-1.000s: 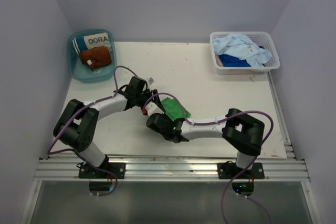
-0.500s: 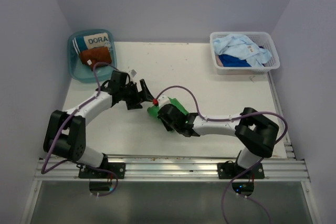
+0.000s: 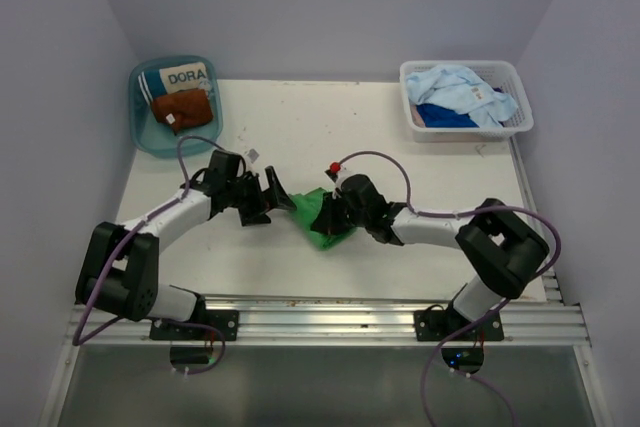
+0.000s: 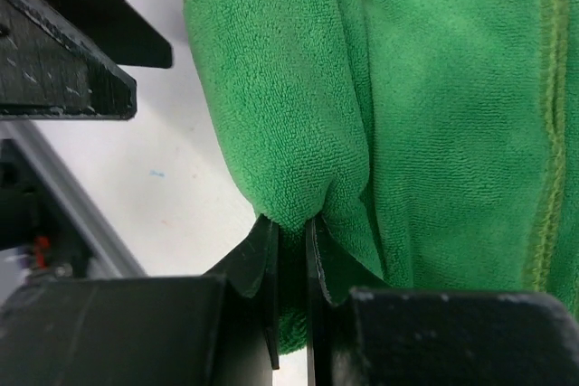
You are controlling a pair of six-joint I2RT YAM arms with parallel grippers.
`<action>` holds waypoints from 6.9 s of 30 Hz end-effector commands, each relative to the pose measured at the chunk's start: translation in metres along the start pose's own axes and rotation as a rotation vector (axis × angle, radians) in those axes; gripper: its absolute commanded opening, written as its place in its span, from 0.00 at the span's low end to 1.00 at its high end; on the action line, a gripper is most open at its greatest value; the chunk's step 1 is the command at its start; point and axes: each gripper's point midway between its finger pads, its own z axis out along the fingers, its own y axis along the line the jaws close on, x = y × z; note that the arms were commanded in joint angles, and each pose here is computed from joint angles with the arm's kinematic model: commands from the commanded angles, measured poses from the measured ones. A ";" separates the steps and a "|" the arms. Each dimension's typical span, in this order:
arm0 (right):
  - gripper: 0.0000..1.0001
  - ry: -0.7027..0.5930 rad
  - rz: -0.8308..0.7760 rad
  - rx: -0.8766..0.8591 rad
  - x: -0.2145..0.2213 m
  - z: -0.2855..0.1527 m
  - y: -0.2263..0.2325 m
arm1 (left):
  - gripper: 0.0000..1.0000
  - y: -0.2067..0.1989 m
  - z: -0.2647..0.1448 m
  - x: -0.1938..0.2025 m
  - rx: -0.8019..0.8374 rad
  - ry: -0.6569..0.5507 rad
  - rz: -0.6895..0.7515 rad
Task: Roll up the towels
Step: Roll the towel, then place the rolled towel into the container
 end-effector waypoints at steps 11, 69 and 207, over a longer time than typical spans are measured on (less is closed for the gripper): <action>0.00 0.099 0.386 -0.331 0.024 -0.002 0.025 | 0.96 -0.031 0.029 0.010 0.098 0.011 0.036; 0.15 -0.028 -0.815 0.726 0.011 0.009 0.022 | 0.63 -0.007 0.037 0.021 -0.094 0.070 -0.075; 0.88 -0.273 -0.119 0.435 -0.064 -0.134 -0.019 | 0.47 -0.065 -0.088 -0.176 -0.081 -0.442 -0.071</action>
